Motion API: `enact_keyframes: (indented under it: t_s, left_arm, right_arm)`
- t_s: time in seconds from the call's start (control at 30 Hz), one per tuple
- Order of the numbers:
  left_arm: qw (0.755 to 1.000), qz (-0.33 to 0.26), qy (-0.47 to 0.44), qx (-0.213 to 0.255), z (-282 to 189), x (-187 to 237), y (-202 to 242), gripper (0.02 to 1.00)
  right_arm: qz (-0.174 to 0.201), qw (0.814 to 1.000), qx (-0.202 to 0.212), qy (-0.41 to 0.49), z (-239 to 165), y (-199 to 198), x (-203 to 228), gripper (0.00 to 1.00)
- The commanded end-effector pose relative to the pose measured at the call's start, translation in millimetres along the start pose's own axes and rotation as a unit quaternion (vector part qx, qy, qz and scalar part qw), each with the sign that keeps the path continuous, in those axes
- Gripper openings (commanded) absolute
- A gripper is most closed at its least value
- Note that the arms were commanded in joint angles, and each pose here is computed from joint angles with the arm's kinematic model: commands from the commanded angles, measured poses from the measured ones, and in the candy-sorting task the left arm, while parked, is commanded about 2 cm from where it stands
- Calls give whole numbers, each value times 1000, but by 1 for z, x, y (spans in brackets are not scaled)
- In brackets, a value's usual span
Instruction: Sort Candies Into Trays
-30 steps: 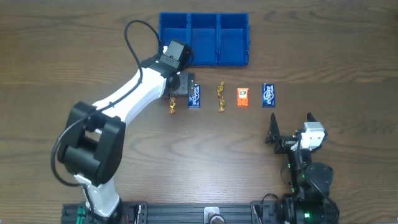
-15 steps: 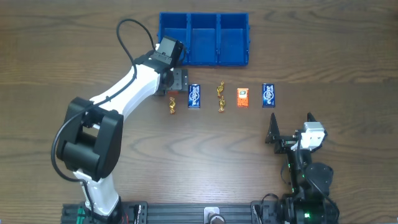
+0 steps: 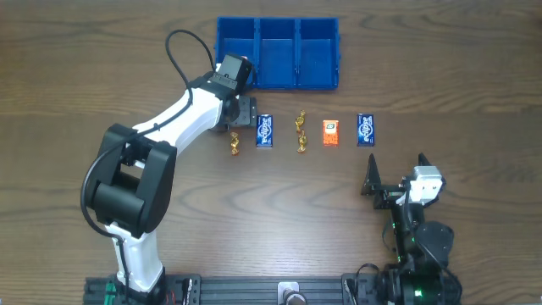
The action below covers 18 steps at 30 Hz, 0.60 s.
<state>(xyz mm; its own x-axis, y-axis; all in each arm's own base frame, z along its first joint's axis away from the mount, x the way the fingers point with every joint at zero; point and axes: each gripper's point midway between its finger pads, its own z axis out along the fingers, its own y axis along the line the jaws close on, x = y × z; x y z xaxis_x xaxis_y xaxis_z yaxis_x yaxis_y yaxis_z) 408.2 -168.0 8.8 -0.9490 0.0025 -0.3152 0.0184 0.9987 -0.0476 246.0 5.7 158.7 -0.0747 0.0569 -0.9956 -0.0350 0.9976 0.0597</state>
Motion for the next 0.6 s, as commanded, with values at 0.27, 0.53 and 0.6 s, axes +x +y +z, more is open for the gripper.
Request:
enact_keyframes:
  t_s: [0.27, 0.53, 0.6]
  left_arm:
    - [1000, 14, 9, -2, 13, 5, 2, 735]
    - [1000, 14, 10, -3, 13, 5, 2, 465]
    - [1000, 14, 10, -3, 13, 5, 2, 430]
  right_arm:
    - [-6, 1000, -2, 0, 0, 1, 1, 998]
    - [-6, 1000, -2, 0, 0, 1, 1, 998]
    - [-6, 1000, -2, 0, 0, 1, 1, 998]
